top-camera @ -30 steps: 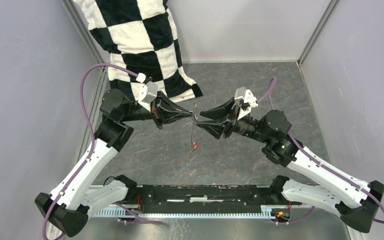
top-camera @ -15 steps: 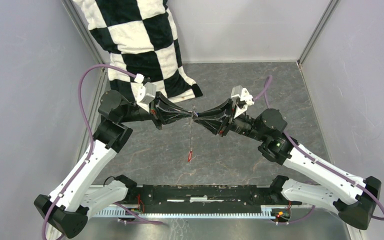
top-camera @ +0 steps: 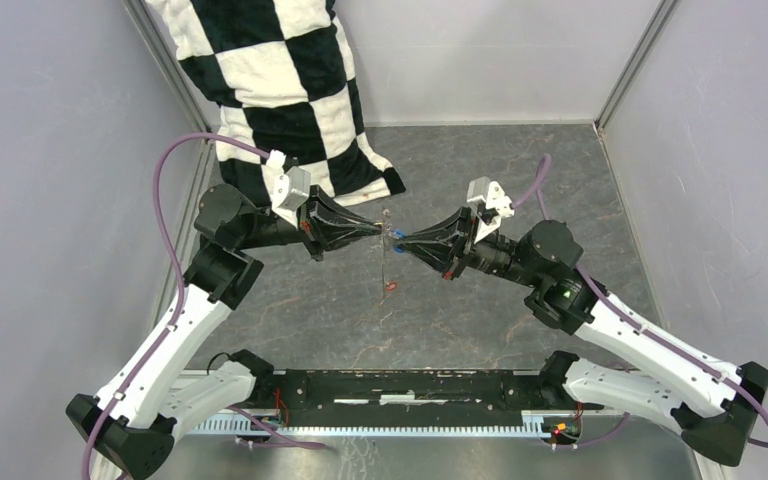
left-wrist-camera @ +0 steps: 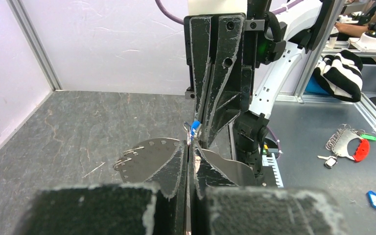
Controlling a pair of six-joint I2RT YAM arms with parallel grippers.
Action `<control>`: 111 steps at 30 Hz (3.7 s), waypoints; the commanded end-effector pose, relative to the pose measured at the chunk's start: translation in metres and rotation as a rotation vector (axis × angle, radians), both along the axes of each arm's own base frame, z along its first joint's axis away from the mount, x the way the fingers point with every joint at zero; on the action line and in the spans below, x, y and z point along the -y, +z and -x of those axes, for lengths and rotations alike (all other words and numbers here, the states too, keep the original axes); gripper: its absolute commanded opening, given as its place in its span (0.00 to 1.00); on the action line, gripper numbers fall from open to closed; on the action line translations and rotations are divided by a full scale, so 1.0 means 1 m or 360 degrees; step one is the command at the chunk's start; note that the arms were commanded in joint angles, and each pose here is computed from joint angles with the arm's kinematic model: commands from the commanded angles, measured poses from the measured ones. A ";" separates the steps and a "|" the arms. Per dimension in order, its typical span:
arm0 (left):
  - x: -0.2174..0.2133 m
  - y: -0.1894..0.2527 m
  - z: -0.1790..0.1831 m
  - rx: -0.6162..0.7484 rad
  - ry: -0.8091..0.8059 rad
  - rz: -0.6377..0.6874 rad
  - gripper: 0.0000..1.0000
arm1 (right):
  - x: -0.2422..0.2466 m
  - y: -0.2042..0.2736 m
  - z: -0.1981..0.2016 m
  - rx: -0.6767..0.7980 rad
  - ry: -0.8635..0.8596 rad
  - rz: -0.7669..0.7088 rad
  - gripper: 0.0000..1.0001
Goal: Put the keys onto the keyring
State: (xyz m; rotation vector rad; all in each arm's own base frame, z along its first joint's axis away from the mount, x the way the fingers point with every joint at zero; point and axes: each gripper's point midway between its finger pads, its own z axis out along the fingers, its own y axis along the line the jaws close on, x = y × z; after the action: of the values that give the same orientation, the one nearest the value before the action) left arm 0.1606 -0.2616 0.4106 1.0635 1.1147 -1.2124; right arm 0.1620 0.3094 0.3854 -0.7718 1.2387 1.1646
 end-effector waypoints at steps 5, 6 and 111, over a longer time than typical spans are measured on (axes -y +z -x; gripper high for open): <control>-0.002 0.011 0.004 0.0114 0.0000 0.0045 0.02 | -0.004 -0.014 0.014 -0.0072 0.0135 0.0140 0.01; -0.002 0.011 0.004 0.0112 -0.0006 0.0043 0.02 | -0.005 -0.015 0.015 -0.0080 0.0147 0.0146 0.02; 0.000 -0.071 0.012 0.0312 -0.0432 -0.0669 0.11 | -0.030 -0.013 0.000 -0.0015 0.0261 0.0898 0.00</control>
State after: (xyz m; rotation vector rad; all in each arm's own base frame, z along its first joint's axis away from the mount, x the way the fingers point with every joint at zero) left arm 0.1561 -0.2603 0.3197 1.6492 1.2397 -1.0848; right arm 0.1610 0.3346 0.3442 -1.3193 1.6502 0.9509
